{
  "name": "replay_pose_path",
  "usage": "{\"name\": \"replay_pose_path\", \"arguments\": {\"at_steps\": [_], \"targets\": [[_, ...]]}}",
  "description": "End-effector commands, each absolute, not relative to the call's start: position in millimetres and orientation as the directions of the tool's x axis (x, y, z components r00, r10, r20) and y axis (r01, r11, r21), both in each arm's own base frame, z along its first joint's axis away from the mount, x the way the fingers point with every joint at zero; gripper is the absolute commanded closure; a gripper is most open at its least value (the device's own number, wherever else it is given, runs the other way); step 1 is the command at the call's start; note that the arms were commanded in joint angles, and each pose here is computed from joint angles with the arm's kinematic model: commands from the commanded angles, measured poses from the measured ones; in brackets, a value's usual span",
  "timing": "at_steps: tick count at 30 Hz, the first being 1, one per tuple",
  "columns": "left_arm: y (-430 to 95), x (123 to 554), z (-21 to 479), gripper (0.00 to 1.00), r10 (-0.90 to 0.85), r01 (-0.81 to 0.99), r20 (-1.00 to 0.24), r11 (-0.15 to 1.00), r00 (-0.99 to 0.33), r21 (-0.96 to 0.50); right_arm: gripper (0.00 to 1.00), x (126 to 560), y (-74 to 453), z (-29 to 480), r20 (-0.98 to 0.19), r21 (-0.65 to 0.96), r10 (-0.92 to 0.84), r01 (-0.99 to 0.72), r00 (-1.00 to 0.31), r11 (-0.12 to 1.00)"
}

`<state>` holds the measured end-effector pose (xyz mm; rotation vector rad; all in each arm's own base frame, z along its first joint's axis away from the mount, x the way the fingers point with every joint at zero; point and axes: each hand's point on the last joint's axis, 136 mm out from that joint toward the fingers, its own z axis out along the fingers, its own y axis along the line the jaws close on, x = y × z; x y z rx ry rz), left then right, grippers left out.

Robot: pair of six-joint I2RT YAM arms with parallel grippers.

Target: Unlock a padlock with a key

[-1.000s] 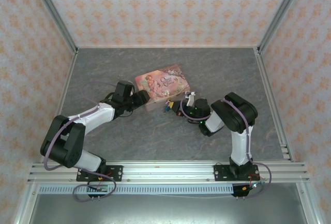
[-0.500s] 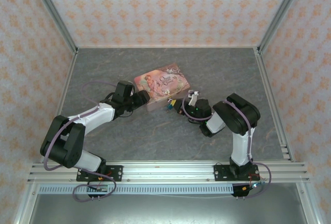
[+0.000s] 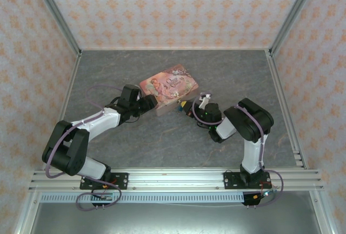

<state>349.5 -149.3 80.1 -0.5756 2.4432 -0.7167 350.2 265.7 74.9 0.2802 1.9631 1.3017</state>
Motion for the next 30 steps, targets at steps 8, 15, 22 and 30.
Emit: {"name": "replay_pose_path", "arguments": {"at_steps": [8,15,22,30], "targets": [[-136,329,52,0.27,-0.519,-0.32,-0.311,0.798,-0.796,-0.511,1.0,361,267,78,-0.475,0.866,0.59,-0.227,-0.653,0.446],[-138,329,53,0.27,-0.521,-0.317,-0.307,0.792,-0.796,-0.521,1.0,361,271,78,-0.474,0.866,0.585,-0.23,-0.658,0.444],[-136,328,51,0.27,-0.519,-0.321,-0.309,0.798,-0.797,-0.51,1.0,348,287,70,-0.481,0.859,0.53,-0.257,-0.698,0.442],[-136,328,50,0.27,-0.517,-0.322,-0.31,0.8,-0.798,-0.507,0.95,344,299,80,-0.502,0.853,0.485,-0.317,-0.716,0.415]]}}
